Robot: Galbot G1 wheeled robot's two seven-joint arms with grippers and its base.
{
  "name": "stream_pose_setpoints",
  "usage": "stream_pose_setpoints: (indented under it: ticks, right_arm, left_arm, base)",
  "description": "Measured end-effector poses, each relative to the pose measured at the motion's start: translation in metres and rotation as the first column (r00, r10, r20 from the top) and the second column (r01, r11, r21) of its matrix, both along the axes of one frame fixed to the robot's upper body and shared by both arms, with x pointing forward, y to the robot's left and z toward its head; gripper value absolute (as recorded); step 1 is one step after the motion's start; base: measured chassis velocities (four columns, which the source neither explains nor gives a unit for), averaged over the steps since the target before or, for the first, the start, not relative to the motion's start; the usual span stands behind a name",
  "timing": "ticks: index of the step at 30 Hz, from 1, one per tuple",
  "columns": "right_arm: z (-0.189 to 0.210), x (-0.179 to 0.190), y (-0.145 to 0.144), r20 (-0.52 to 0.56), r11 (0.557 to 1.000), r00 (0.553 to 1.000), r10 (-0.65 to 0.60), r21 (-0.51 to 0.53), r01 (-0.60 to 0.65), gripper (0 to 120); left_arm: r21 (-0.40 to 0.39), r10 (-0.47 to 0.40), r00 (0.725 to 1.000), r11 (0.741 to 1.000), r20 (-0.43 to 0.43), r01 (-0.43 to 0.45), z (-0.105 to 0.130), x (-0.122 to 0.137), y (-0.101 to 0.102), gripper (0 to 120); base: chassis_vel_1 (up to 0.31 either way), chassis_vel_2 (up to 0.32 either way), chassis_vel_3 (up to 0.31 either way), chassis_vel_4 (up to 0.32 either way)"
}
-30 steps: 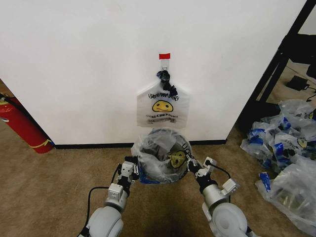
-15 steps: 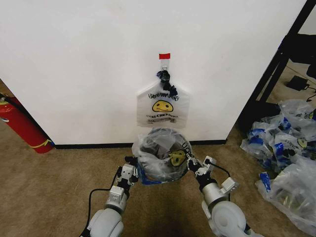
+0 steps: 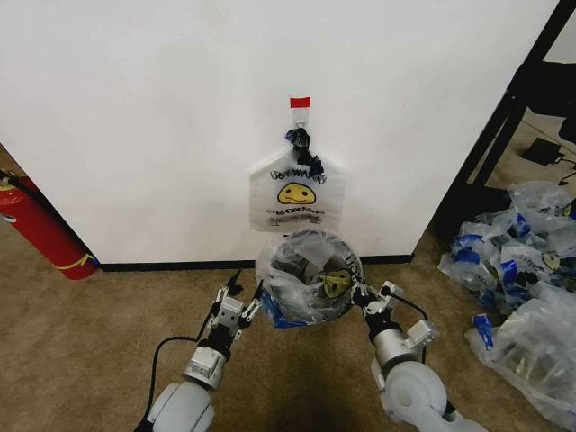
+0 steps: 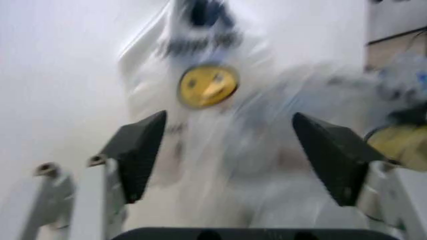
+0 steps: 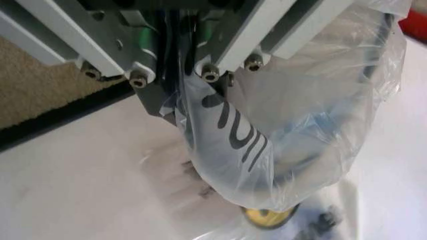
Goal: Pick up the garbage bag from the wall and place it over the trash bin.
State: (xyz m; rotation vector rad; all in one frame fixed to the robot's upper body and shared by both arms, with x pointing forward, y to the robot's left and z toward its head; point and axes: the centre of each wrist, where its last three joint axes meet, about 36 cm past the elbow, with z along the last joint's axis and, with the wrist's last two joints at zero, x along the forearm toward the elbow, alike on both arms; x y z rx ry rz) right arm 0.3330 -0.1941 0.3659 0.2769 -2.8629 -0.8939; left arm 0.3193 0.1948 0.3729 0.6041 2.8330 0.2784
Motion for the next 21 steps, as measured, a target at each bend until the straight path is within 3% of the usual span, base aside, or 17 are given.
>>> stream_pose_setpoints:
  ticks: [6, 13, 17, 20, 21]
  right_arm:
    - [-0.004, -0.004, 0.005, 0.045, 0.999, 0.998, 0.037, -0.037, -0.035, 2]
    - [-0.002, -0.006, 0.004, 0.069, 0.998, 0.996, 0.051, -0.040, -0.049, 2]
    - [-0.002, -0.007, 0.004, 0.074, 0.998, 0.996, 0.057, -0.038, -0.054, 2]
    - [-0.002, -0.007, 0.005, 0.080, 0.997, 0.995, 0.063, -0.037, -0.060, 2]
    - [-0.001, -0.008, 0.005, 0.081, 0.997, 0.995, 0.065, -0.036, -0.062, 2]
  left_arm:
    - [0.064, -0.006, 1.000, 0.998, 0.025, 0.004, 0.004, 0.006, -0.009, 98]
    - [0.118, 0.111, 0.993, 0.987, -0.033, -0.106, 0.004, 0.012, -0.006, 100]
    - [0.128, 0.141, 0.989, 0.983, -0.053, -0.134, 0.004, 0.013, -0.005, 93]
    - [0.129, 0.155, 0.986, 0.981, -0.055, -0.147, 0.004, 0.014, -0.004, 84]
    - [0.128, 0.165, 0.985, 0.979, -0.054, -0.157, 0.004, 0.014, -0.004, 75]
  base:
    - [0.000, 0.000, 0.000, 0.000]
    - [0.000, 0.000, 0.000, 0.000]
    - [0.000, 0.000, 0.000, 0.000]
    - [0.000, 0.000, 0.000, 0.000]
    - [0.000, 0.000, 0.000, 0.000]
